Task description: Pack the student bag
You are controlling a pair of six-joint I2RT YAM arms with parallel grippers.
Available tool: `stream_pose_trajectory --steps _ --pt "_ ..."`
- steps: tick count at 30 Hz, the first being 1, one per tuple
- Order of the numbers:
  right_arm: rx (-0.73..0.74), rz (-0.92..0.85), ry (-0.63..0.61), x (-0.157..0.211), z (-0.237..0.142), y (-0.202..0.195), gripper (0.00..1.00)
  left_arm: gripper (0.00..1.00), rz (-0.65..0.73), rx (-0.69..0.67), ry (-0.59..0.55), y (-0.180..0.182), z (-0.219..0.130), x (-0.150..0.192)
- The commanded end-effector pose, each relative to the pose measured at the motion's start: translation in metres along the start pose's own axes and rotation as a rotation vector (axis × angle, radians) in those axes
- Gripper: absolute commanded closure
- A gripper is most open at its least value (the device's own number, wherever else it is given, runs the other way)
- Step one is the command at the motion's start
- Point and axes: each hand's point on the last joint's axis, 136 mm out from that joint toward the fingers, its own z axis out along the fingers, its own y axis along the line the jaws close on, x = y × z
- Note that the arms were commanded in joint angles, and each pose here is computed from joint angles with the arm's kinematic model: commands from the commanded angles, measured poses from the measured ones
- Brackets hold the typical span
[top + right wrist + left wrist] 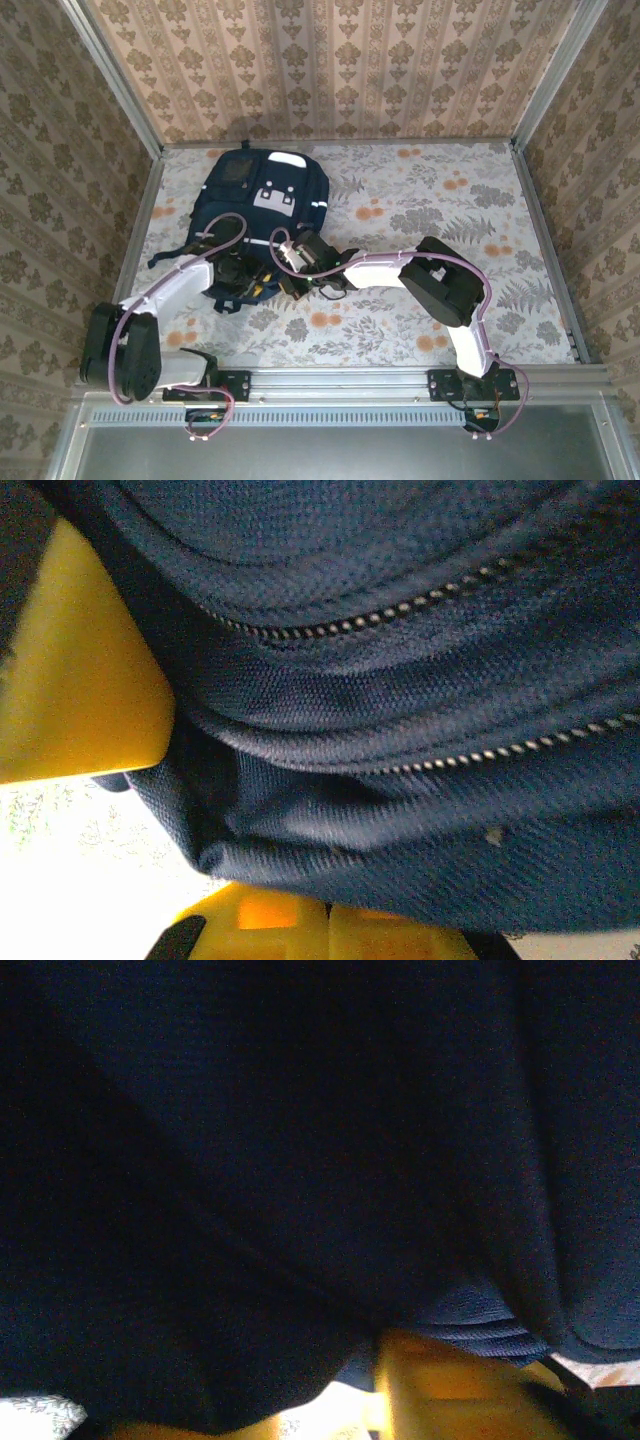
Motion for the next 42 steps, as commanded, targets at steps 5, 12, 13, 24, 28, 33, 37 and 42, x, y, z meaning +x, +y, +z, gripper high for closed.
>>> stream_pose_trajectory --steps 5,12,13,24,28,33,37,42 --pt "-0.032 -0.034 -0.036 -0.003 -0.006 0.010 1.00 1.00 0.030 0.051 -0.138 -0.020 -0.018 -0.031" --pt "0.020 -0.048 -0.025 0.001 -0.017 -0.008 1.00 1.00 0.022 0.067 -0.198 -0.008 -0.043 -0.041" --pt "0.025 -0.044 -0.023 0.003 -0.017 -0.011 1.00 1.00 0.021 0.068 -0.200 -0.006 -0.045 -0.041" --pt "0.070 -0.044 -0.032 -0.012 -0.026 -0.040 1.00 1.00 0.014 0.058 -0.177 0.015 -0.047 -0.037" --pt "0.097 -0.039 -0.036 -0.020 -0.033 -0.057 1.00 1.00 0.012 0.068 -0.185 0.019 -0.052 -0.038" --pt "0.124 -0.025 -0.029 -0.028 -0.039 -0.077 1.00 1.00 0.002 0.069 -0.174 0.024 -0.052 -0.039" --pt "0.144 -0.012 -0.017 -0.031 -0.039 -0.086 1.00 1.00 0.001 0.069 -0.166 0.026 -0.051 -0.039" --pt "0.172 0.006 -0.012 -0.034 -0.037 -0.097 1.00 1.00 0.000 0.073 -0.161 0.027 -0.052 -0.039"
